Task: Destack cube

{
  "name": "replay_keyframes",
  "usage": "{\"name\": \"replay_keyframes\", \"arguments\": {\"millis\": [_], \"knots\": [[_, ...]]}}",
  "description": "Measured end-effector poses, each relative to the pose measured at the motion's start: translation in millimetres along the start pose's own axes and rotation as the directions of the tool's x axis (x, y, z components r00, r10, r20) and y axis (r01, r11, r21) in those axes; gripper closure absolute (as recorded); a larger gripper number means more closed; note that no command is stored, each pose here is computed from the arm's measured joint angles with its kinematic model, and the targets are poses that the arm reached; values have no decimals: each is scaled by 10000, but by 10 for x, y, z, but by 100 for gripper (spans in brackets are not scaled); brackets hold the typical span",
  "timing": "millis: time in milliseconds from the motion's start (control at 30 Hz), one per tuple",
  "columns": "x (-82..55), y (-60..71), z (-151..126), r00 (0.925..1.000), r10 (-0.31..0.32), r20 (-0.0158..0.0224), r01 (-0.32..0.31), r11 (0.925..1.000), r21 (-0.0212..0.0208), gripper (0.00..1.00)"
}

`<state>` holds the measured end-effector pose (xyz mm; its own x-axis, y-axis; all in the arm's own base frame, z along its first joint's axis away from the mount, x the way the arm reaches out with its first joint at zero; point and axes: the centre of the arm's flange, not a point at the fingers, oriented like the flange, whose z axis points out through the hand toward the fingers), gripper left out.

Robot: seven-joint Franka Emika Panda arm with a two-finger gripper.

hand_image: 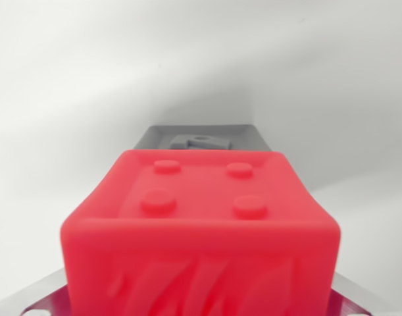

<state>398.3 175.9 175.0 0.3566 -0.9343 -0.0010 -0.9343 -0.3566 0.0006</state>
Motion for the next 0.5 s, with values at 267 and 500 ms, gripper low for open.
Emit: {"name": "replay_keyframes", "arguments": {"millis": [267, 500], "knots": [[3, -1, -96, 10000, 1, -4, -1, 10000, 8, 100], [0, -5, -218, 10000, 8, -5, -8, 10000, 15, 100]]}}
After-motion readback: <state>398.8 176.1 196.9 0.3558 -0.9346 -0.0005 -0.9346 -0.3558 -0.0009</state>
